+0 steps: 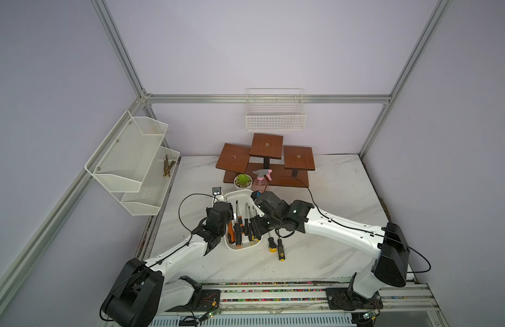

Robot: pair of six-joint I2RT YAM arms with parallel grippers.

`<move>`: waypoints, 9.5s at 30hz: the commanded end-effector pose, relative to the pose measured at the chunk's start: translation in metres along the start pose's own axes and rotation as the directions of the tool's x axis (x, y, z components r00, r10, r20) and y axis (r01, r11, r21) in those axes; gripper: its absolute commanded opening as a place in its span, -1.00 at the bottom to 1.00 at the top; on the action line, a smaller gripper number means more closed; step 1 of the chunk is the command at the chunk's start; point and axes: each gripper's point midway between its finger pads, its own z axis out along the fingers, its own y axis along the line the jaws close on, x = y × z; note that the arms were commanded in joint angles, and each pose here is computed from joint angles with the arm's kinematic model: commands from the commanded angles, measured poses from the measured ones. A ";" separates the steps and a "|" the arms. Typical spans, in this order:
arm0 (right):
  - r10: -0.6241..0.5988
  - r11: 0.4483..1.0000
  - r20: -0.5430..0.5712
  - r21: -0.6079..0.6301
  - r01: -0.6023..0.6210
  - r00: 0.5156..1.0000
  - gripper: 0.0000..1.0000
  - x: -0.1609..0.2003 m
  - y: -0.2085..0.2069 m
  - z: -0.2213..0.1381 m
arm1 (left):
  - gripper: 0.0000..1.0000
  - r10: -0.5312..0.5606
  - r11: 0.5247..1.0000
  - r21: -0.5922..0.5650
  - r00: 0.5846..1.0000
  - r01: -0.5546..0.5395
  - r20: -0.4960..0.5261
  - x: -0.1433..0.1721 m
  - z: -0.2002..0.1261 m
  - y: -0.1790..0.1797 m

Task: Take out the screwdriver from the storage box
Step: Pick up the screwdriver from the storage box, then place the screwdriver at the center of the board, then pick up the screwdriver from the storage box, then place the screwdriver at the center of the board.

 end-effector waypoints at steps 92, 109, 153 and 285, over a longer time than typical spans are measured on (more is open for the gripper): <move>0.406 0.909 -0.123 0.156 -0.386 0.905 -0.35 0.129 -0.142 0.054 | -1.00 -0.027 0.999 0.024 0.998 0.026 0.064 -0.026 0.000 -0.010; 0.403 0.915 0.011 -0.027 -0.403 0.915 -0.32 0.076 -0.105 0.000 | -1.00 -0.027 0.999 0.029 0.997 0.025 0.067 -0.027 -0.001 -0.011; 0.221 0.968 0.023 -0.125 -0.216 0.975 -0.08 -0.029 0.027 0.115 | -1.00 -0.034 0.999 0.028 0.997 0.032 0.072 -0.026 -0.003 -0.009; 0.366 0.892 0.164 0.220 -0.395 0.916 -1.00 0.106 -0.143 -0.014 | -1.00 -0.039 0.999 0.008 0.997 0.038 0.066 -0.026 0.000 -0.007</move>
